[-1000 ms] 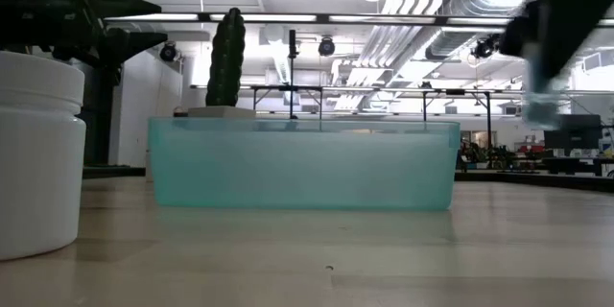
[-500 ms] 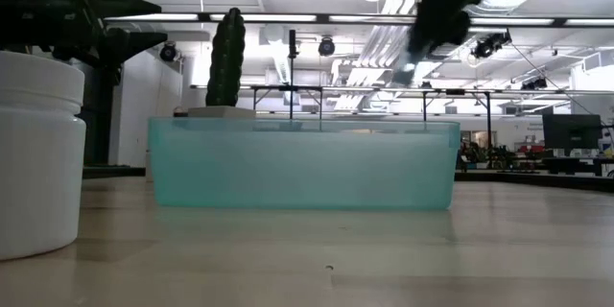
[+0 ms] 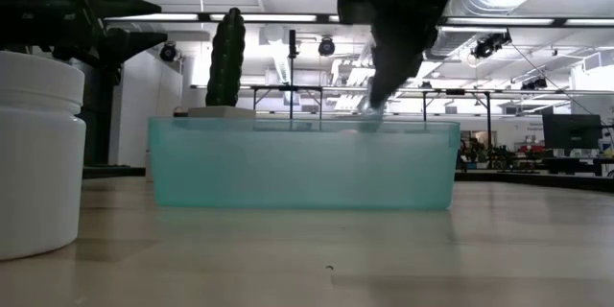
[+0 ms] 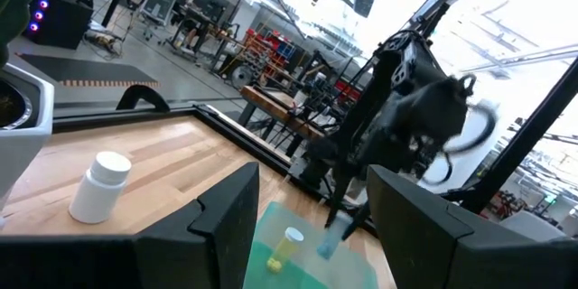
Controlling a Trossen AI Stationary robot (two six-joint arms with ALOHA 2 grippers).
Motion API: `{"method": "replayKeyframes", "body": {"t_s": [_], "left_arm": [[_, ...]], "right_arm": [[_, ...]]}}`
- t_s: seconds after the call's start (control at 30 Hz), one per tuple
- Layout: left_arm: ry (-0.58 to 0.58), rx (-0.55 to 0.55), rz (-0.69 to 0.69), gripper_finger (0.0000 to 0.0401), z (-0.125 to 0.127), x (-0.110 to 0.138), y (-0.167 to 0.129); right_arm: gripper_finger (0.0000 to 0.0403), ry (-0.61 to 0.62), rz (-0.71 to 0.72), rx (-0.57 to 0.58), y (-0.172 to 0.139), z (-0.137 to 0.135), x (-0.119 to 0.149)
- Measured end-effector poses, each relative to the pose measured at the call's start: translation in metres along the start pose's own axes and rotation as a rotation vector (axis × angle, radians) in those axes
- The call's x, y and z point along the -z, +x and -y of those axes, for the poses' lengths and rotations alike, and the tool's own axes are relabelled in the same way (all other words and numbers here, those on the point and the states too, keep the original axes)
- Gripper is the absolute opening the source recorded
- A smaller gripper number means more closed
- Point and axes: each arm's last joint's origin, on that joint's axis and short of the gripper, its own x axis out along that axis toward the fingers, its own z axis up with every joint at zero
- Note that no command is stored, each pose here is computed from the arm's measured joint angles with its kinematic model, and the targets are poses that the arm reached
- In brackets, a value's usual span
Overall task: Pick and place pill bottles into a basket
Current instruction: Put the blue pill bottle into the blue bin
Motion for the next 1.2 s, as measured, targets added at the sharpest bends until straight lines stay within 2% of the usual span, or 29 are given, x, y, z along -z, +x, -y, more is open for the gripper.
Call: {"method": "replayKeyframes", "body": {"t_s": [0.2, 0.4, 0.6, 1.2], "left_arm": [[0.002, -0.004, -0.007, 0.0241, 0.000, 0.001, 0.000], [0.007, -0.013, -0.022, 0.0241, -0.001, 0.002, 0.000], [0.007, -0.013, -0.022, 0.0241, -0.001, 0.002, 0.000], [0.007, -0.019, -0.019, 0.0241, -0.001, 0.002, 0.000]], "right_arm": [[0.0104, -0.002, -0.115, -0.007, 0.021, 0.000, 0.007], [0.0094, -0.023, -0.145, -0.015, 0.030, -0.001, 0.009], [0.0105, -0.047, -0.136, 0.024, 0.030, 0.001, 0.009], [0.0101, -0.088, -0.205, -0.030, 0.044, 0.000, 0.015]]}}
